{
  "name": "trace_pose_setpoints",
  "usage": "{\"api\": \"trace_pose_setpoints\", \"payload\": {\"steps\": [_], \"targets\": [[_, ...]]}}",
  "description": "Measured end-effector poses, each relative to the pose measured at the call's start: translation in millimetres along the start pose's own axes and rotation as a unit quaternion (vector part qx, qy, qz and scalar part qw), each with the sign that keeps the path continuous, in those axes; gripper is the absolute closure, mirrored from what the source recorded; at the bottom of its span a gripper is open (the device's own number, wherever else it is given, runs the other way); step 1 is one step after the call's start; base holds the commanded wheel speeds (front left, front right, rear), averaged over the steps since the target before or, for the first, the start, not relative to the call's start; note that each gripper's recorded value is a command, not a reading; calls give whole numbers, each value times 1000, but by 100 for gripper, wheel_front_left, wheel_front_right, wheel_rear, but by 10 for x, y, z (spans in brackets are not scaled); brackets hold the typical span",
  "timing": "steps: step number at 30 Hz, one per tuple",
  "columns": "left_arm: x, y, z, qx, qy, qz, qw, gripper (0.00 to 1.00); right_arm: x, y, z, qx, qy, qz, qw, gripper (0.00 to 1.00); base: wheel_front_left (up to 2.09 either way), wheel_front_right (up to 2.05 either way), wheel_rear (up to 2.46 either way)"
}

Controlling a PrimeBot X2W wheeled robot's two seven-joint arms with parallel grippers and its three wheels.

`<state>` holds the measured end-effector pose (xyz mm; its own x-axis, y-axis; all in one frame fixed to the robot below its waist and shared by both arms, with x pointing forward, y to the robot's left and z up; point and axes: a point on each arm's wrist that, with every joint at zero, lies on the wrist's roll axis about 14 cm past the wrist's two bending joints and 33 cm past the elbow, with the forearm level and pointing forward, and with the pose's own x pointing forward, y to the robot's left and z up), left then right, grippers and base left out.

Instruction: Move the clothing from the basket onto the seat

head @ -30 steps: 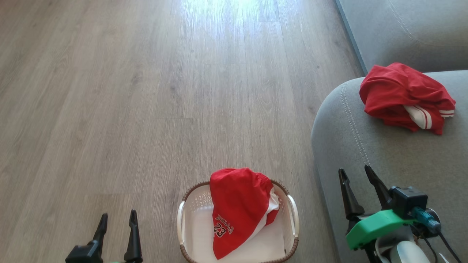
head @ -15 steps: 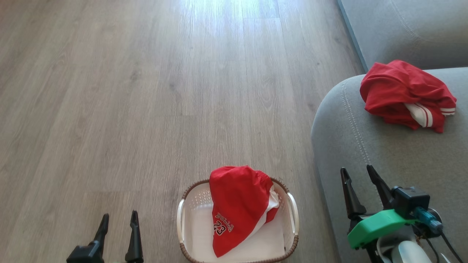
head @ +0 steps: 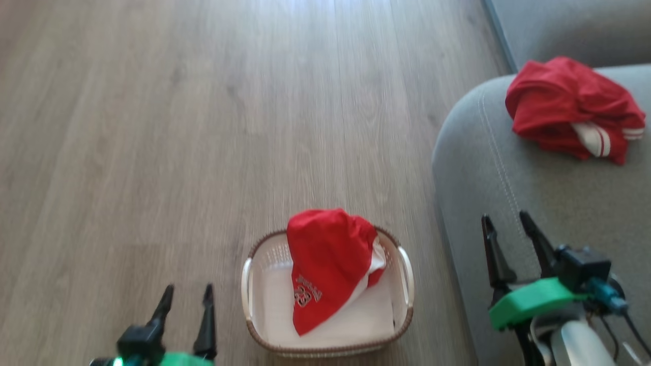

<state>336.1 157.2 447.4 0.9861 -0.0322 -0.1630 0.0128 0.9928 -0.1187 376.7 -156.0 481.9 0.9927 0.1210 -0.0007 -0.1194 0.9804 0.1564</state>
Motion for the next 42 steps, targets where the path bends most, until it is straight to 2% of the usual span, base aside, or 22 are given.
{"api": "trace_pose_setpoints", "payload": {"steps": [11,16,22,27,34,42], "targets": [[655,-704,-359,24,72,-115,990,0,541,-185,353,-27,-60,-15,998,0,0,0,0],[1009,-1159,-677,33,117,-183,976,0,759,-352,392,-40,-74,-30,996,0,0,0,0],[1302,-1414,-1092,47,171,-227,958,0,999,-509,415,-54,-90,-42,994,0,0,0,0],[1494,-1461,-1501,46,224,-232,945,0,1179,-636,380,-67,-97,-50,992,0,0,0,0],[1615,-1316,-2111,26,309,-196,930,0,1374,-690,274,-82,-97,-44,991,0,0,0,0],[1799,-1263,-2531,19,364,-169,916,0,1483,-691,84,-90,-86,-33,992,0,0,0,0]]}}
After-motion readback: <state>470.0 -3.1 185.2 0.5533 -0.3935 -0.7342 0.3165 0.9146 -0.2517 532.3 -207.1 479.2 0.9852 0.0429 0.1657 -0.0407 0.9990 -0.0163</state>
